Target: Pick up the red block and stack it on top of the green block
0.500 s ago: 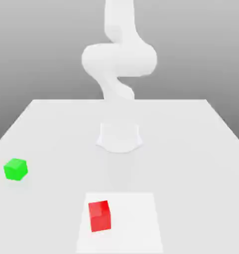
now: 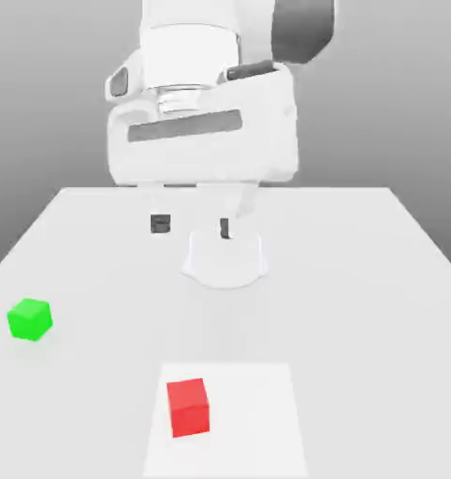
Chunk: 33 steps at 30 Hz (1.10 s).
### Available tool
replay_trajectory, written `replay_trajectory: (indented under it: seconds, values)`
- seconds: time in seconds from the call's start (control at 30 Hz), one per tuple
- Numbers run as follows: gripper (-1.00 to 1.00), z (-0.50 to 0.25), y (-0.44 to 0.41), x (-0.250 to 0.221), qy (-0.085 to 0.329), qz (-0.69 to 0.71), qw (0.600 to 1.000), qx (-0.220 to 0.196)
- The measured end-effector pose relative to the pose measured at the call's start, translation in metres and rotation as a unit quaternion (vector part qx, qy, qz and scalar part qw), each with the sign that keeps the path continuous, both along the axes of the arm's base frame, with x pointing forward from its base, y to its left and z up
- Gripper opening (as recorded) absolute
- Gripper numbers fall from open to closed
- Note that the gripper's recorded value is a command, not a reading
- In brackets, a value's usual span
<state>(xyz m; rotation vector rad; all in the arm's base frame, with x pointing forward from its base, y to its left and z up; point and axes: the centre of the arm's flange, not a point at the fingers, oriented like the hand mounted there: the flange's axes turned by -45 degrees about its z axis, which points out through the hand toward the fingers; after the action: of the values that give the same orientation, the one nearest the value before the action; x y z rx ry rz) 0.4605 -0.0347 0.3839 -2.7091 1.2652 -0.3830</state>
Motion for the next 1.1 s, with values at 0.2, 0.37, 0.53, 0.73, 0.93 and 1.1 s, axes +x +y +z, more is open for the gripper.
replay_trajectory:
  seconds: [0.2, 0.37, 0.53, 0.73, 0.93, 1.1]
  values:
    - [0.00, -0.111, -0.012, -0.020, 0.087, -0.145, 0.985, 0.027]
    - [0.00, -0.186, -0.016, -0.043, 0.136, -0.229, 0.963, 0.030]
    - [-1.00, -0.237, -0.016, -0.046, 0.139, -0.234, 0.962, 0.030]
    - [-1.00, -0.240, -0.016, -0.046, 0.137, -0.234, 0.962, 0.030]
    - [-1.00, -0.188, -0.016, -0.045, 0.138, -0.234, 0.962, 0.029]
    - [-1.00, -0.168, -0.084, -0.063, 0.132, -0.366, 0.920, 0.048]
